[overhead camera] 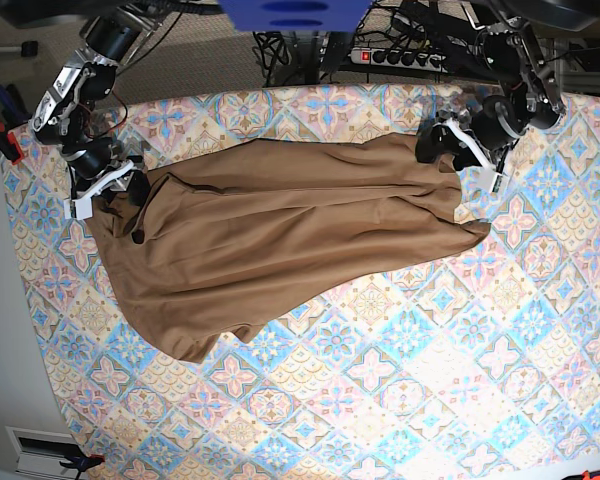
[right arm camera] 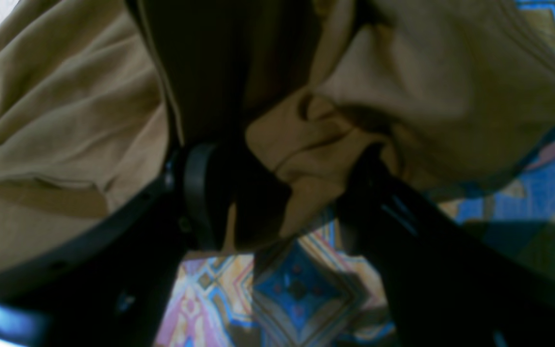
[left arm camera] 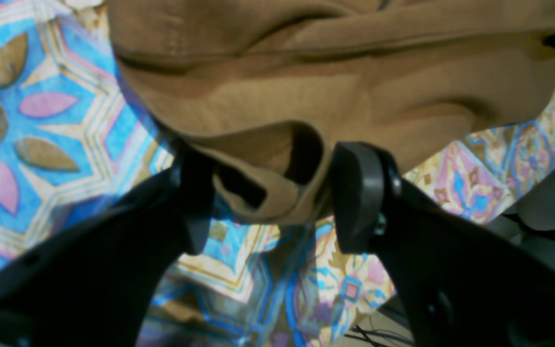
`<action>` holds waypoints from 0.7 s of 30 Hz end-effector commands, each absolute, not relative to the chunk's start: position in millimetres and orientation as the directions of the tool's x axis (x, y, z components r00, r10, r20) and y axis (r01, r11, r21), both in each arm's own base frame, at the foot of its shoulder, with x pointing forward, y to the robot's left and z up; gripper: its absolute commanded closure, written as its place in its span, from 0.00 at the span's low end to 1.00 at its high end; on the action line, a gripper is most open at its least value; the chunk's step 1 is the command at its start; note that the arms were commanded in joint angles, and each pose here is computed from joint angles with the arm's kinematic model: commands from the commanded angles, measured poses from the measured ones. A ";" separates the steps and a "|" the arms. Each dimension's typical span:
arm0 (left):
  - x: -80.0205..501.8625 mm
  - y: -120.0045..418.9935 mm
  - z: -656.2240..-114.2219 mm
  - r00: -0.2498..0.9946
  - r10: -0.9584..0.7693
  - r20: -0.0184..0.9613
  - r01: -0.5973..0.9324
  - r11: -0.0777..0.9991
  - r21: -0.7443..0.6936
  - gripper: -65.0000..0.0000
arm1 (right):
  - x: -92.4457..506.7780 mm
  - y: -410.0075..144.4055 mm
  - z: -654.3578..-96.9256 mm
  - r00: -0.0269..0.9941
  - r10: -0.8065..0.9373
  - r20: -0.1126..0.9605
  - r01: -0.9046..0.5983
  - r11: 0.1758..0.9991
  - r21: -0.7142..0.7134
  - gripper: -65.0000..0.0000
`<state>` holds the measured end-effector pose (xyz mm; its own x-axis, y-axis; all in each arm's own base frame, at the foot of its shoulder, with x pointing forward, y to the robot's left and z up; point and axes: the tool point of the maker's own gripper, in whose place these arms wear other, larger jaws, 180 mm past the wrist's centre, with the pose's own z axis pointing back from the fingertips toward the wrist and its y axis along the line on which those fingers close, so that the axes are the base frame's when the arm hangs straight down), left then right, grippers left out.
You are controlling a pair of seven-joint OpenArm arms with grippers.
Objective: Layout the t-shirt on the table in an organized manner, then fold the t-shirt properly
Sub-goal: 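Regrasp the shirt edge with the left gripper beside the right gripper's hold, then pull the shirt edge with both grippers toward the robot base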
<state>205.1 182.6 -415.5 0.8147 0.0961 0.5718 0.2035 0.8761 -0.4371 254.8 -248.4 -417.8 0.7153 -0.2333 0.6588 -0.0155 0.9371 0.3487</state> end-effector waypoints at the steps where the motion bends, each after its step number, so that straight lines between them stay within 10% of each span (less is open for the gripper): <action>1: 201.3 182.4 -422.3 0.838 0.042 0.545 0.217 0.890 -0.402 0.43 | 252.7 -253.4 -417.5 0.730 -0.206 0.651 -0.021 0.946 0.323 0.50; 4: 195.4 164.8 -430.8 0.855 -0.029 0.517 0.269 0.878 -0.395 0.48 | 252.7 -253.4 -417.5 0.730 -0.206 0.651 -0.021 0.946 0.323 0.52; 10: 186.2 145.6 -443.3 0.872 -0.098 0.480 0.309 0.870 -0.384 1.00 | 252.6 -252.9 -417.7 0.732 -0.205 0.650 -0.022 0.946 0.323 0.90; 21: 153.8 155.6 -461.1 0.908 -0.147 0.393 0.293 0.893 -0.343 1.00 | 217.9 -255.4 -428.3 0.793 -0.167 0.586 -0.014 0.956 0.292 1.00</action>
<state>194.3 143.1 -434.4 0.8280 -0.0356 0.5595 0.3009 0.8703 -0.3899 224.6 -248.3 -426.5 0.7692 -0.1947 0.6086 -0.0167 0.9460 0.3238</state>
